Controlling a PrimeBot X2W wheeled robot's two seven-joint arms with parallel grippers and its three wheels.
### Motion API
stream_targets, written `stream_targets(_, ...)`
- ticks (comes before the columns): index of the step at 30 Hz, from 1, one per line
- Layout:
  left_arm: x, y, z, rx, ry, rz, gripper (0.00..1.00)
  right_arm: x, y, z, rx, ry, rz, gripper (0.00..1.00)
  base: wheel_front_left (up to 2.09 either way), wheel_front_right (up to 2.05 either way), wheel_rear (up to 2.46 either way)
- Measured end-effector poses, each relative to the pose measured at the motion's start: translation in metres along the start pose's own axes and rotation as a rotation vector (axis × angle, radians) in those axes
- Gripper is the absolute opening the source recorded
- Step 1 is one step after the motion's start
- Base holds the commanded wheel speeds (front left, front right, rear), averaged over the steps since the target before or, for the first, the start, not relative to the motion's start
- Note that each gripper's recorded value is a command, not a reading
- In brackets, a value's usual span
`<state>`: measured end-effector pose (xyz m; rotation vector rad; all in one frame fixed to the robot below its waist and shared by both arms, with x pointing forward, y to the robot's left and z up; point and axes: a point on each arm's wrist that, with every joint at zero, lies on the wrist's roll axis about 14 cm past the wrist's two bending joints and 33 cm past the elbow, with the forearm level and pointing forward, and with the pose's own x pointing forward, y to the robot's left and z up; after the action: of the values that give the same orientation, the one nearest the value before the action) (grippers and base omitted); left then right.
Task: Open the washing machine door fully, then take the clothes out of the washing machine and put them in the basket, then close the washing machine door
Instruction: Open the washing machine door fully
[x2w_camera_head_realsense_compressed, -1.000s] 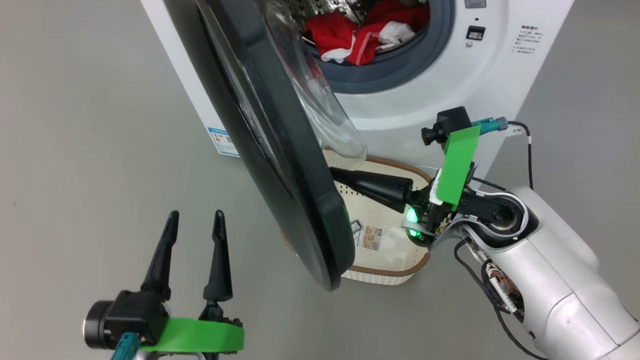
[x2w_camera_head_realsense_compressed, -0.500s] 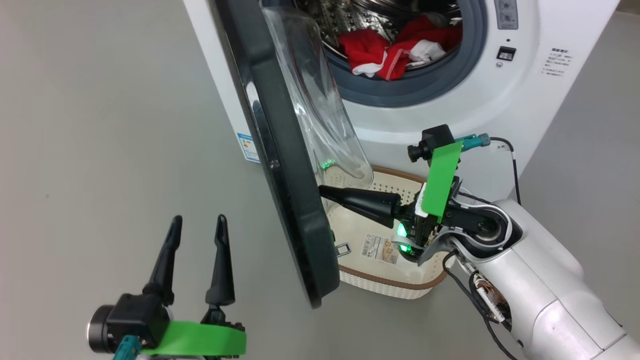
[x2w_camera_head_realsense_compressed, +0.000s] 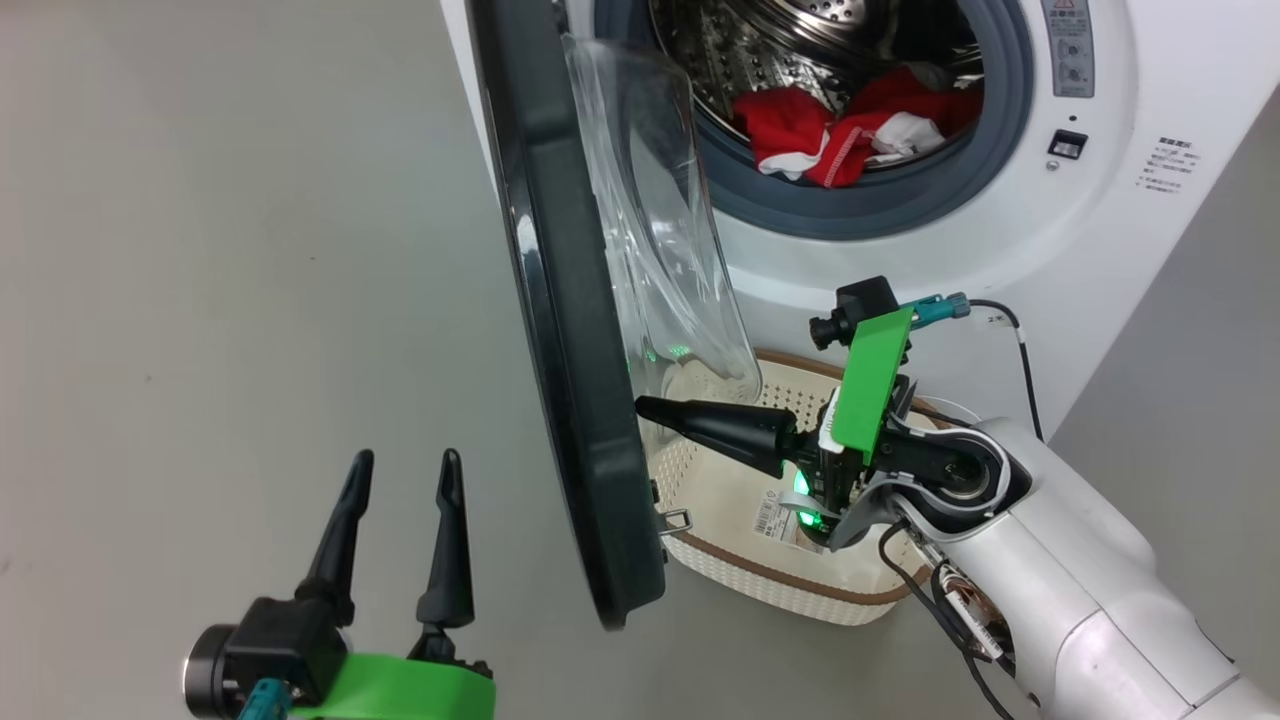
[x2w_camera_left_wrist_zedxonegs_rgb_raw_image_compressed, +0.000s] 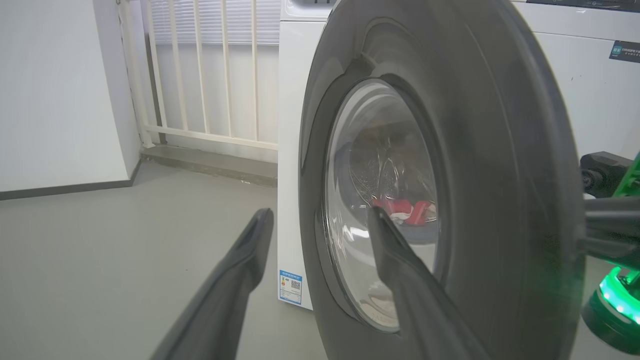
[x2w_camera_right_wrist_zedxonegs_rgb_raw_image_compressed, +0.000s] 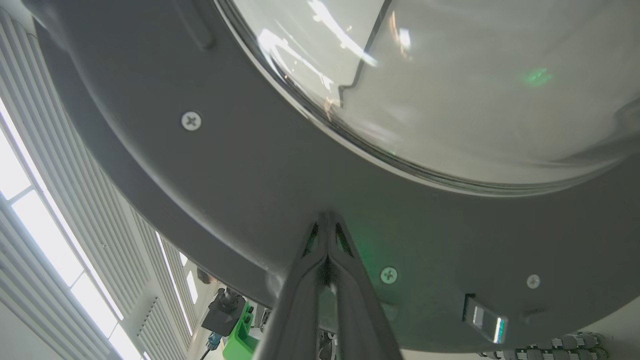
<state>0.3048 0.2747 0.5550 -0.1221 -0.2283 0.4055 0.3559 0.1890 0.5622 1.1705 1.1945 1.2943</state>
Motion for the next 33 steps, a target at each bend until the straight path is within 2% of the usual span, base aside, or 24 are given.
stream_targets(16,-0.012,0.013,-0.003,0.002,0.014,0.033,1.0,0.017,-0.003,-0.022,-0.011,0.046,-0.029,0.0,0.0,0.0,0.0)
stream_targets(17,-0.012,0.012,-0.003,0.001,0.013,0.031,1.0,0.017,-0.002,-0.021,-0.013,0.035,-0.03,0.29,0.0,0.0,0.0)
stream_targets(18,-0.012,0.012,-0.002,-0.001,0.012,0.029,1.0,0.016,-0.002,-0.02,-0.016,0.027,-0.031,0.47,0.0,0.0,0.0)
stream_targets(19,-0.012,0.011,-0.002,-0.002,0.011,0.027,1.0,0.015,-0.002,-0.02,-0.018,0.022,-0.033,0.78,0.0,0.0,0.0)
stream_targets(20,-0.012,0.01,-0.002,-0.004,0.01,0.025,1.0,0.014,-0.002,-0.019,-0.026,0.015,-0.037,1.0,0.0,0.0,0.0)
stream_targets(28,-0.015,0.007,-0.006,-0.014,0.02,0.004,1.0,-0.002,0.004,-0.003,-0.143,-0.127,-0.053,1.0,0.0,0.0,0.0)
stream_targets(33,-0.012,0.004,-0.006,-0.012,0.018,-0.009,1.0,-0.022,0.0,0.017,-0.364,-0.262,-0.147,1.0,0.0,0.0,0.0)
